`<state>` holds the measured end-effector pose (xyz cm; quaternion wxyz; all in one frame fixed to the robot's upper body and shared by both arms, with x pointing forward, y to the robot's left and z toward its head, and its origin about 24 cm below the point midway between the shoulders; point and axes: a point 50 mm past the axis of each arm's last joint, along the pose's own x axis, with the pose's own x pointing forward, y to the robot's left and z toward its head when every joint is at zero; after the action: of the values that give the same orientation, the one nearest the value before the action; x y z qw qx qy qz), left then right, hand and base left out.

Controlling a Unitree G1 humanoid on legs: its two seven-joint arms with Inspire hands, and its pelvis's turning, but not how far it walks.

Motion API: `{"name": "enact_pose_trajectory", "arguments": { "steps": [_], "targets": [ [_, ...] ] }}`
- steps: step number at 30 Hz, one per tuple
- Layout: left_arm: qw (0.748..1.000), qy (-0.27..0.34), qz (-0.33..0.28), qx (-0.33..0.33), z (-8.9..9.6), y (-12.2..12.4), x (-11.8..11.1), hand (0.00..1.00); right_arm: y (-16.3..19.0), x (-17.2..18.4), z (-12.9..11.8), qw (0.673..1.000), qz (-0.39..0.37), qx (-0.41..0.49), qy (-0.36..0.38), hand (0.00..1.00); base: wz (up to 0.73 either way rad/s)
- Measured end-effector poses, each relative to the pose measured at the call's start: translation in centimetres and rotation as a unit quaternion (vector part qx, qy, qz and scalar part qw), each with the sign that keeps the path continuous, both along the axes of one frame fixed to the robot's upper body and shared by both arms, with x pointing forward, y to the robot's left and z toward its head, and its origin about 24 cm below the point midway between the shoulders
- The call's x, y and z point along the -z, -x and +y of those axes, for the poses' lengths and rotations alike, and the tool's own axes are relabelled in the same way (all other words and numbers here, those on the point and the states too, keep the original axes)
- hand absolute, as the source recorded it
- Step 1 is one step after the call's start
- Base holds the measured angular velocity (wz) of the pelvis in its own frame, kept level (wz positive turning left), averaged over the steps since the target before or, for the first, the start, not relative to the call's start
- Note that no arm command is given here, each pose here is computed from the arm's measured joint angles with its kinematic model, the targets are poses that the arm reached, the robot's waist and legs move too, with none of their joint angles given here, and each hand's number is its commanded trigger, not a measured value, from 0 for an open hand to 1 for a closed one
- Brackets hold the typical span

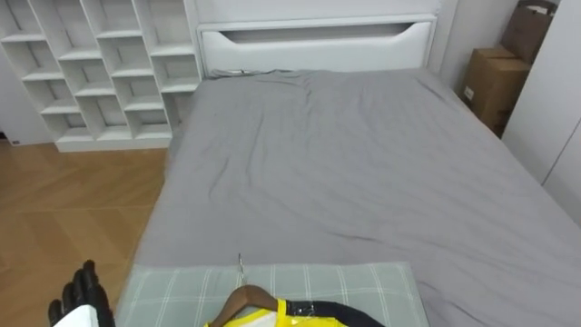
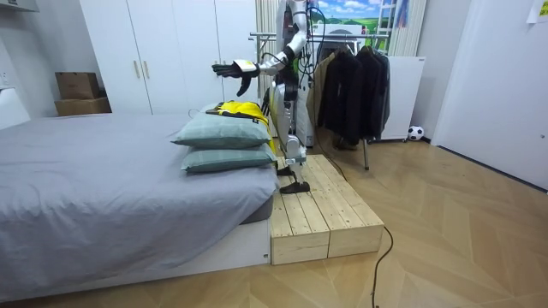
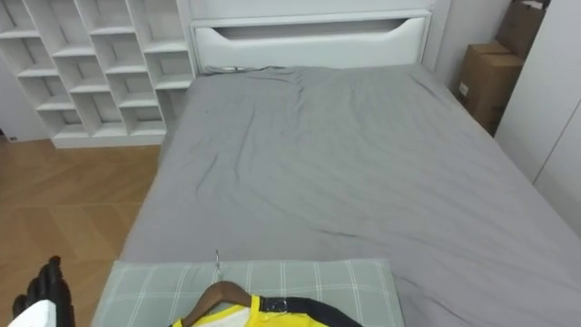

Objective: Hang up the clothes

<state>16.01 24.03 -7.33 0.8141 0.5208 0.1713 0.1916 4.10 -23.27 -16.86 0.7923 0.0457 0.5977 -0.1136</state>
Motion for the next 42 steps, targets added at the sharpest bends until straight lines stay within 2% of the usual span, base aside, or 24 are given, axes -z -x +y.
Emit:
{"name": "enact_pose_trajectory", "arguments": {
  "steps": [12, 42],
  "targets": [
    [0.998, -0.018, 0.026, 0.047, -1.3, -0.3, 0.3, 0.0, -0.1, -0.1, -0.5, 1.0, -0.001, -0.006, -0.001, 0.0, 0.0],
    [0.995, -0.001, 0.064, 0.079, -2.4, -0.4, 0.9, 0.0, -0.6, -0.2, -0.7, 1.0, -0.007, -0.012, 0.003, 0.0, -0.01]
  ]
}}
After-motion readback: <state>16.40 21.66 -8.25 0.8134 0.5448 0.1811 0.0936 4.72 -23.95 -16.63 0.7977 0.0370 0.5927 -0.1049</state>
